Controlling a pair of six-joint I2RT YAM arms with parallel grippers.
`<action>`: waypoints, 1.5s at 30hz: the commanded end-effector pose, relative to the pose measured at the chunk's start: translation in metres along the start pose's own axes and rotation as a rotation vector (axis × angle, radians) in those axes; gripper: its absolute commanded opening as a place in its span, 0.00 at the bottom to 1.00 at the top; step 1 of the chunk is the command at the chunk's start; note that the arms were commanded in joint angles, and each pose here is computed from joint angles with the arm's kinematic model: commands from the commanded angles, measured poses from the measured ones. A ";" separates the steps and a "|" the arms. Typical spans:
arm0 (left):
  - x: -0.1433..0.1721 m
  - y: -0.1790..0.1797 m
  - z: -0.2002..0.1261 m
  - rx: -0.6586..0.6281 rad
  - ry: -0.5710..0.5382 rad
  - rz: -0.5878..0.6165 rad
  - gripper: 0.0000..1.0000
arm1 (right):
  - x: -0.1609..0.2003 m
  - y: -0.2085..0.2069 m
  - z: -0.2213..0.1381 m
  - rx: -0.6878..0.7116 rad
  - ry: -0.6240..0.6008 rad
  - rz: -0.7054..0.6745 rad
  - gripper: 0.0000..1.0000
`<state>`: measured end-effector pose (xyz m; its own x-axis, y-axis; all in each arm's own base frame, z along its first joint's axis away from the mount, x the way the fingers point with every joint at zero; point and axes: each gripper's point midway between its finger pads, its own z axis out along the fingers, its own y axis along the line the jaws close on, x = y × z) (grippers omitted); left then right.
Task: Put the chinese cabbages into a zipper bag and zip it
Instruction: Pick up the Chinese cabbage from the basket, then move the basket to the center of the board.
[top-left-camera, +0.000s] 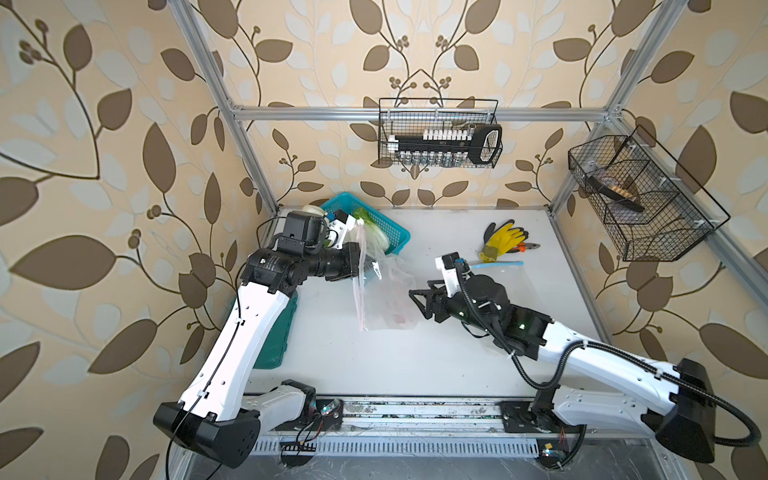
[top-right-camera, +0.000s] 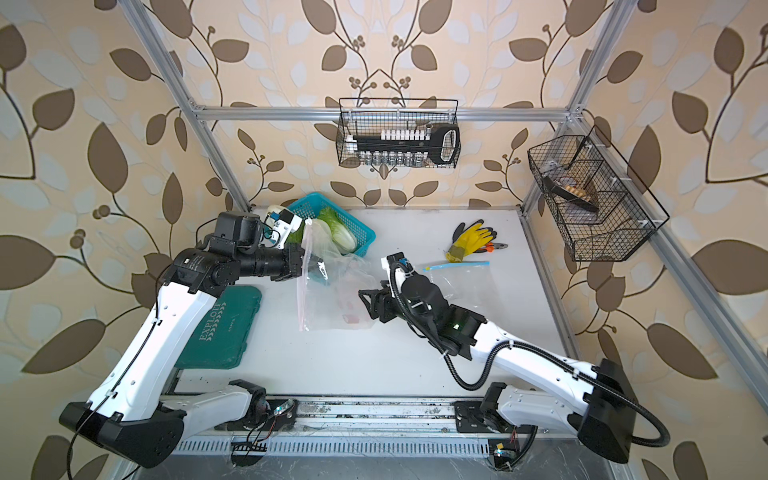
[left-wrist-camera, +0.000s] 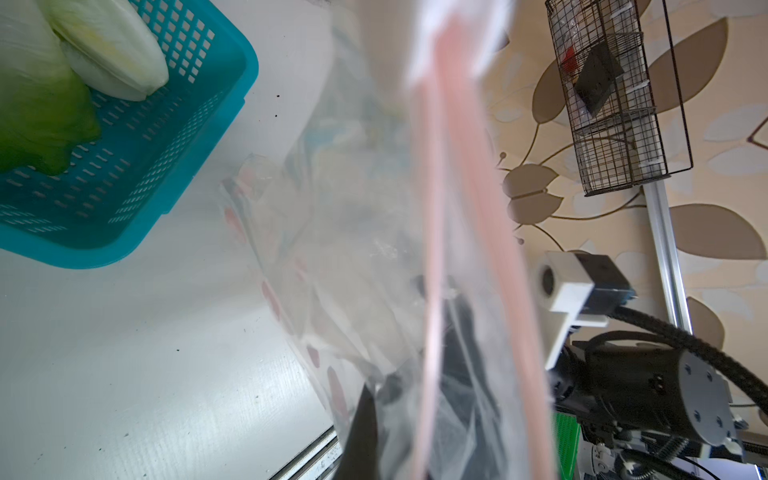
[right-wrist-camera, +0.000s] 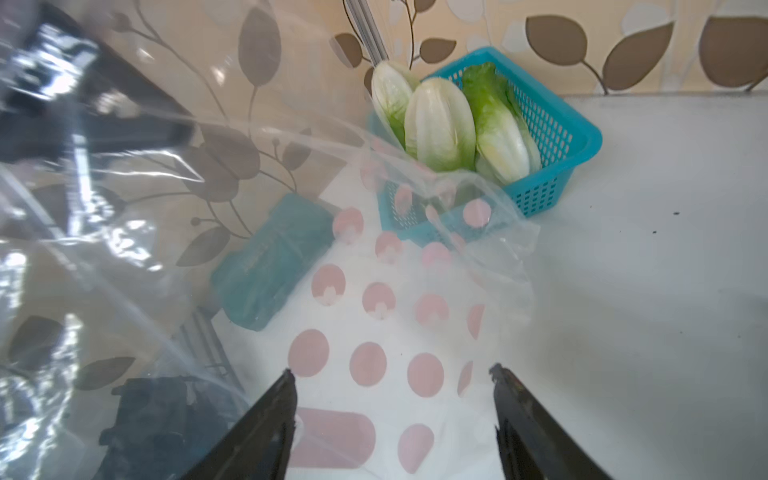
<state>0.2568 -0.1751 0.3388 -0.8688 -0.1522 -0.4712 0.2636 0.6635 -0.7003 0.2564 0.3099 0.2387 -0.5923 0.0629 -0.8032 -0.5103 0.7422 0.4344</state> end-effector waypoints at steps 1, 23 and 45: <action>-0.004 -0.017 -0.024 0.008 -0.039 0.085 0.00 | 0.013 0.015 0.027 -0.033 0.100 0.090 0.72; 0.028 0.074 0.015 -0.347 0.101 0.008 0.00 | 0.067 -0.023 0.069 0.136 0.426 0.185 0.73; 0.052 0.103 -0.019 -0.528 0.075 0.024 0.00 | -0.027 -0.117 0.172 0.386 0.227 0.443 0.80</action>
<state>0.2373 -0.1093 0.2509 -0.9022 -0.1156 -0.4155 0.0475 0.9309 -0.3621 0.4233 0.3199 0.1392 -0.8481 0.2756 -0.4524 0.0334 0.8801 0.4735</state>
